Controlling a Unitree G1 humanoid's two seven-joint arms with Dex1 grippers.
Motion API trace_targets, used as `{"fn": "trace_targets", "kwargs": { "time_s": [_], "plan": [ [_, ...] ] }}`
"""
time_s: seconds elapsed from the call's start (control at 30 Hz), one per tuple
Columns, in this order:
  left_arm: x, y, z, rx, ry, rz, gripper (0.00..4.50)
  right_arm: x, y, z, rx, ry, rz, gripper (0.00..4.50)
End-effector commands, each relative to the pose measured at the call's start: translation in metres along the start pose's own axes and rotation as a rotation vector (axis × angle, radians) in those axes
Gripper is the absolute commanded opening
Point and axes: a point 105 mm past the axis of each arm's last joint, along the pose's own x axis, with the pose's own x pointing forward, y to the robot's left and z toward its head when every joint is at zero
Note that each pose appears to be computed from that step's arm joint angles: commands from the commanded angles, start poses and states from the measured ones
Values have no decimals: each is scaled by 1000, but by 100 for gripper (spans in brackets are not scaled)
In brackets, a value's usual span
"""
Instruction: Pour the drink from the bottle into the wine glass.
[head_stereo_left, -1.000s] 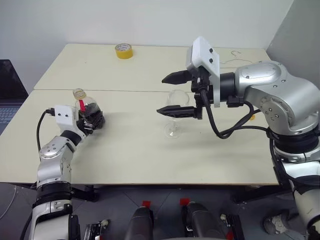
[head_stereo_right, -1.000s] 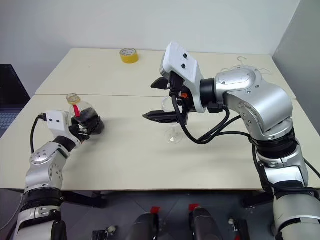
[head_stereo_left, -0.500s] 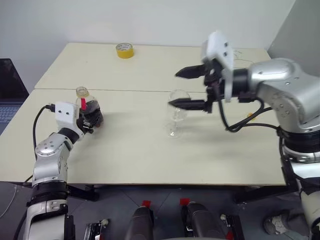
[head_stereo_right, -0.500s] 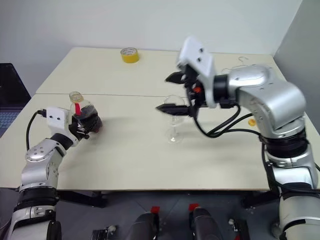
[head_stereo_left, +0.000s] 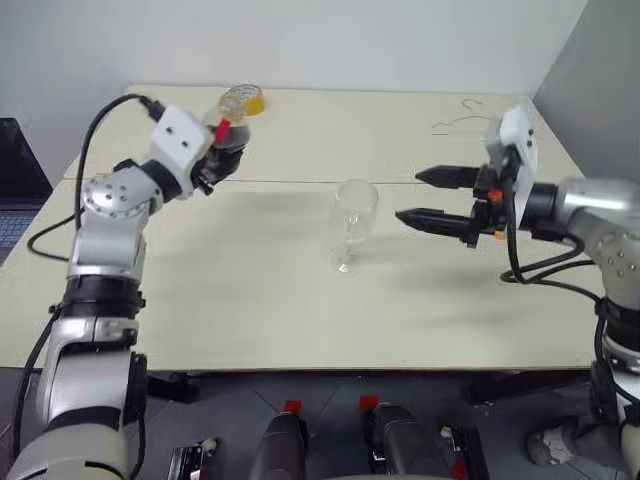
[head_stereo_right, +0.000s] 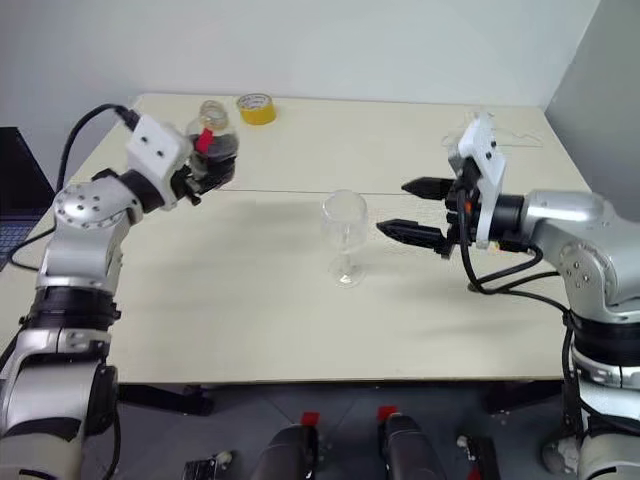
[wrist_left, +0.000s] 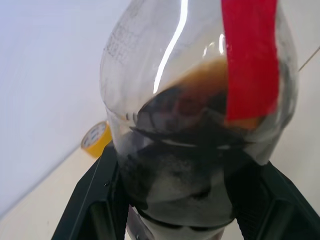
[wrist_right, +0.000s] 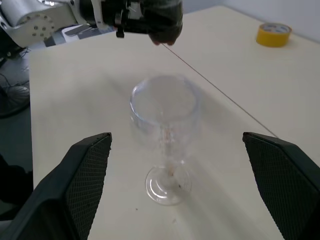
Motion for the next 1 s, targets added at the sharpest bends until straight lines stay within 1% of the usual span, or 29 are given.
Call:
{"fn": "trace_targets", "kwargs": {
  "time_s": [0.03, 0.13, 0.17, 0.23, 0.4, 0.47, 0.6, 0.83, 1.0],
  "plan": [
    [8, 7, 24, 123, -59, -7, 262, -7, 3, 12, -41, -60, -33, 450],
    [14, 2, 25, 191, -55, -27, 262, -12, 9, 17, -39, -128, -20, 450],
    [17, 0, 27, 208, -63, -32, 262, -15, 14, 21, -57, -166, 0, 450],
    [22, -5, 33, 245, -77, -43, 262, -18, 21, 22, -76, -198, 24, 450],
    [33, -21, 46, 343, -120, -101, 262, -23, 29, 11, -70, -208, 46, 450],
    [36, -28, 53, 343, -151, -119, 262, -24, 30, 6, -64, -211, 38, 450],
    [40, -38, 56, 381, -170, -152, 262, -25, 31, 0, -60, -217, 25, 450],
    [48, -46, 73, 453, -224, -164, 262, -30, 29, -4, -66, -252, -23, 450],
    [50, -51, 80, 510, -246, -175, 262, -34, 26, -6, -80, -283, -69, 450]
  ]
}}
